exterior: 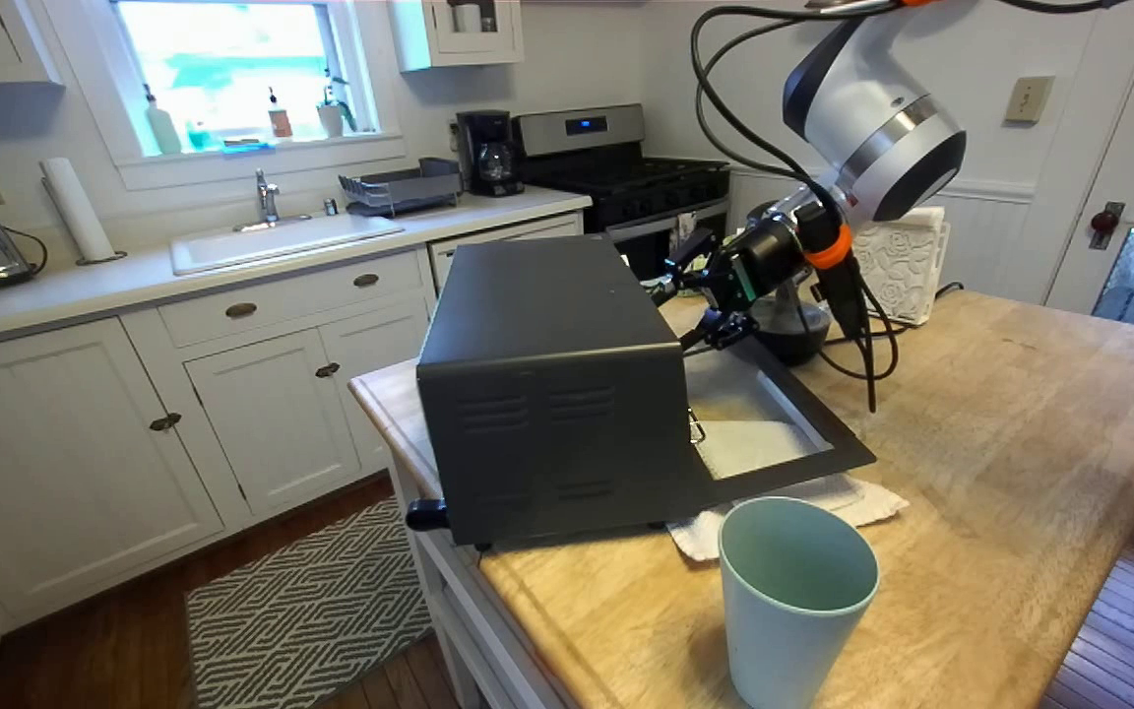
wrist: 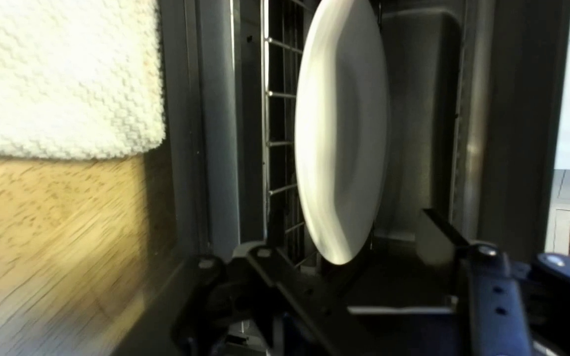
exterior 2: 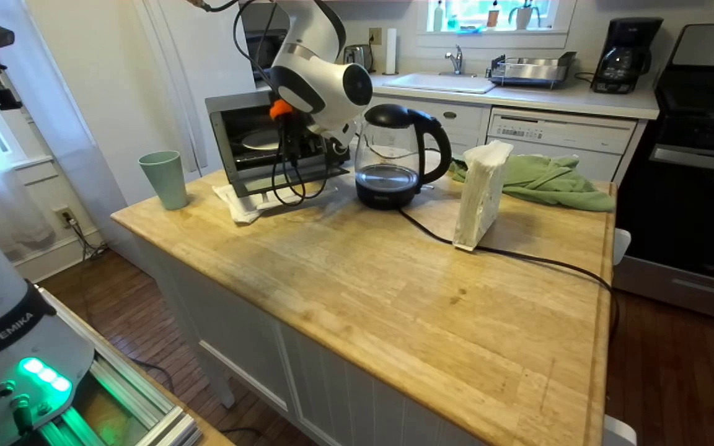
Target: Pick up the paper plate and in the oven on top of the oven wire rack
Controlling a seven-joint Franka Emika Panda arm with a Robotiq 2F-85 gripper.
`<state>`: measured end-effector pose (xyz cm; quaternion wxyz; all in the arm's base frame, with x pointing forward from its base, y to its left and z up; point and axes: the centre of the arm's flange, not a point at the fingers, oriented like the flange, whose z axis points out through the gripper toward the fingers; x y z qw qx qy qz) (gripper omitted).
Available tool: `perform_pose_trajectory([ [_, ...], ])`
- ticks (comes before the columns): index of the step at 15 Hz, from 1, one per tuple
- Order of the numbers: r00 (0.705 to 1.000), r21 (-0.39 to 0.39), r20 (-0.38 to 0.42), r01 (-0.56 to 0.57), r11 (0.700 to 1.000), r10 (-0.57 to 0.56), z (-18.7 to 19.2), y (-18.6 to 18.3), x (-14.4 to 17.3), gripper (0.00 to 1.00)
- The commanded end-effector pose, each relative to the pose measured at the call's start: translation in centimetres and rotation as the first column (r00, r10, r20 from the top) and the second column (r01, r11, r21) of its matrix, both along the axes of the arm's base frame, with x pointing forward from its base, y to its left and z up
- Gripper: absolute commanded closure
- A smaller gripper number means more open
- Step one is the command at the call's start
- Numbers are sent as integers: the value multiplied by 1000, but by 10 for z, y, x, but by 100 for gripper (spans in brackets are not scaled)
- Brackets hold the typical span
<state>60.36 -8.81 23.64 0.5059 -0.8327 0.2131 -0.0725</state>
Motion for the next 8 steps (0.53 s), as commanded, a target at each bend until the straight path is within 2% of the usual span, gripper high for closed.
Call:
perform_pose_trajectory([
  [1, 999, -40, -14, 40, 998, -40, 8, -21, -5, 62],
  [6, 996, -103, -28, 79, 992, -82, 1, -38, -7, 96],
  [8, 996, -119, -34, 81, 990, -86, -4, -37, -8, 100],
])
